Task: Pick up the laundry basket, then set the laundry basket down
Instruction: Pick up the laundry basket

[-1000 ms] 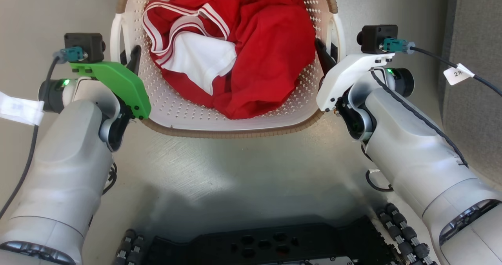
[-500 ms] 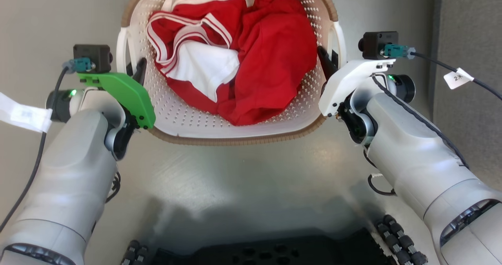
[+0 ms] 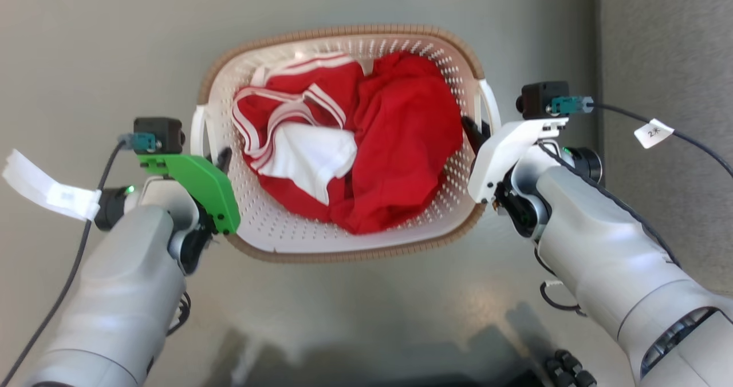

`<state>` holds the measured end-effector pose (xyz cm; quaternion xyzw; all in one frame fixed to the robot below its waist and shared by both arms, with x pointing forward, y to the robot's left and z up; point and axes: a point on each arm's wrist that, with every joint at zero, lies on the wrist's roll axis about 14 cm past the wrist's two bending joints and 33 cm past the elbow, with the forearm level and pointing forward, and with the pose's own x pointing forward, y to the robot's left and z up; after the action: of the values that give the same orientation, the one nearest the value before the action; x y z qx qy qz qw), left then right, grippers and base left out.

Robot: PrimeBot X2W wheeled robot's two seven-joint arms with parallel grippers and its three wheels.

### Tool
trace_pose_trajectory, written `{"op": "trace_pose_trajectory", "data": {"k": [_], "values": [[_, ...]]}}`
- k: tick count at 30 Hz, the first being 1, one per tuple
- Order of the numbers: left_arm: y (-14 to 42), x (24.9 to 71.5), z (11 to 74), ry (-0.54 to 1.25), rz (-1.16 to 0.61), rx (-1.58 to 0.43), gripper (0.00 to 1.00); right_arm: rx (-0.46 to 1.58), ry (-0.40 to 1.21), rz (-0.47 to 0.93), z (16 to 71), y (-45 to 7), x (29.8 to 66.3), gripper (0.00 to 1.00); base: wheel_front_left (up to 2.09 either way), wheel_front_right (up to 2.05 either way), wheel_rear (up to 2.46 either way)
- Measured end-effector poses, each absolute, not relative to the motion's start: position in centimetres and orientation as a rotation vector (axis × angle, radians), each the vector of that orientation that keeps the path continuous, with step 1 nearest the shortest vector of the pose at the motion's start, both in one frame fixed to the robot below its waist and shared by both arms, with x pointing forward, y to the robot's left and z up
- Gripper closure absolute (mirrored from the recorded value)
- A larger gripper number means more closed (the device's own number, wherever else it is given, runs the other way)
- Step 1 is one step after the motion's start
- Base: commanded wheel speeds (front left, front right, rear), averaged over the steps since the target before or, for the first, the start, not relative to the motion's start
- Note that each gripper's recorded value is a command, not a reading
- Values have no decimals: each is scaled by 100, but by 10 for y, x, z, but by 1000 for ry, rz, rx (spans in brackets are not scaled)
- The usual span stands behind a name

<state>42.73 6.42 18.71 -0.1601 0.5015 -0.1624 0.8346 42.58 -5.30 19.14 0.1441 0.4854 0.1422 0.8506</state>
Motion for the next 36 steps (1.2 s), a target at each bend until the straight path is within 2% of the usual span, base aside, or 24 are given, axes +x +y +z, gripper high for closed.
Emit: {"op": "trace_pose_trajectory", "data": {"k": [13,36], "values": [[59,406,234,1050,-362,-335,100,291,1015,312,237,-56,409,100,0,0,0],[59,339,291,1052,-367,-317,100,282,1052,333,289,-57,338,100,0,0,0]]}}
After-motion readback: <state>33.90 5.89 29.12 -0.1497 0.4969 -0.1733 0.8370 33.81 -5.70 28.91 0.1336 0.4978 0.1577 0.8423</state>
